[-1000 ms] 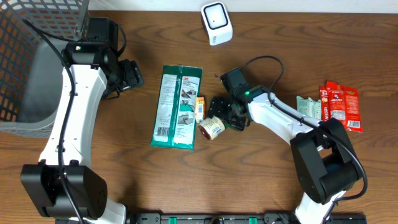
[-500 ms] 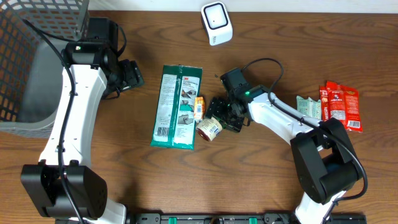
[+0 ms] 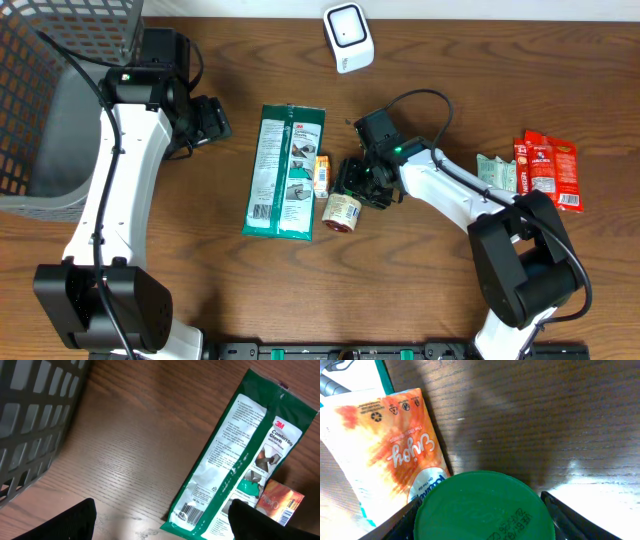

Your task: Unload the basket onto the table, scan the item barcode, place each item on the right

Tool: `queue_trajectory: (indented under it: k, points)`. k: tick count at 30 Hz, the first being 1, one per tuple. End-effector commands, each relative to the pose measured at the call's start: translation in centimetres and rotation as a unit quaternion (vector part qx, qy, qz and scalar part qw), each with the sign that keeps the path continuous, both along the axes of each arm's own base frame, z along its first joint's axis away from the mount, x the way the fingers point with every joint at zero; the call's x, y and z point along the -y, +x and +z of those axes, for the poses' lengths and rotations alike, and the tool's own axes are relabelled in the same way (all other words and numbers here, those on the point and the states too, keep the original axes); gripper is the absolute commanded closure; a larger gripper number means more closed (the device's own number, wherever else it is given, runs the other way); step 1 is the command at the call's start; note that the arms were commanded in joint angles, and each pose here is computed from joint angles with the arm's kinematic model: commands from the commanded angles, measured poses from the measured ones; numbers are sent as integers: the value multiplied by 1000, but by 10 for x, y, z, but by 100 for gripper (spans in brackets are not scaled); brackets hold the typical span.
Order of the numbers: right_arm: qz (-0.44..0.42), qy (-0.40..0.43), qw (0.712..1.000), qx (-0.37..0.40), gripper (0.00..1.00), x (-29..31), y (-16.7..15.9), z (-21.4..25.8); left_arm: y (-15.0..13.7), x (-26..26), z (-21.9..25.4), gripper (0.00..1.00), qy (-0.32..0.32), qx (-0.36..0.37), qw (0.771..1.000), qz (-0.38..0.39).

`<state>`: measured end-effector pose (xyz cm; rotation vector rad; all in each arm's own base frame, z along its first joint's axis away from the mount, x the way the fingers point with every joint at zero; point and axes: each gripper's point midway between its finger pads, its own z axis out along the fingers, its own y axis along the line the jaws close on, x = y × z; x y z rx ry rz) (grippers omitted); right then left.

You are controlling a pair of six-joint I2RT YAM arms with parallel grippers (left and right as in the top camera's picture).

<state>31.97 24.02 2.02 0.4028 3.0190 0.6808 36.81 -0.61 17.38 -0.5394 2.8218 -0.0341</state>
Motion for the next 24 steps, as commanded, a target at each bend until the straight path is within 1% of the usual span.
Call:
queue_trajectory:
  k: [1, 5, 8, 13, 17, 19, 24]
  points:
    - [20, 0, 999, 51, 37, 2, 12, 25, -1, -4, 6, 15, 7, 7, 1000, 1]
    - [37, -14, 995, 90, 39, 7, 18, 40, -1, -4, 6, 15, 7, 7, 1000, 1]
    - [60, -35, 989, 133, 42, 14, 22, 56, -1, -4, 6, 15, 7, 7, 1000, 1]
    - [61, -117, 976, 175, 42, 45, 26, 73, -1, -4, 6, 15, 7, 7, 1000, 1]
    - [56, -183, 965, 181, 41, 65, 26, 69, -1, -4, 6, 15, 7, 7, 1000, 1]
    - [70, -224, 953, 193, 38, 72, 25, 65, -1, -4, 6, 15, 7, 7, 1000, 1]
    - [67, -298, 927, 217, 37, 88, 27, 66, -1, -4, 6, 15, 7, 7, 1000, 1]
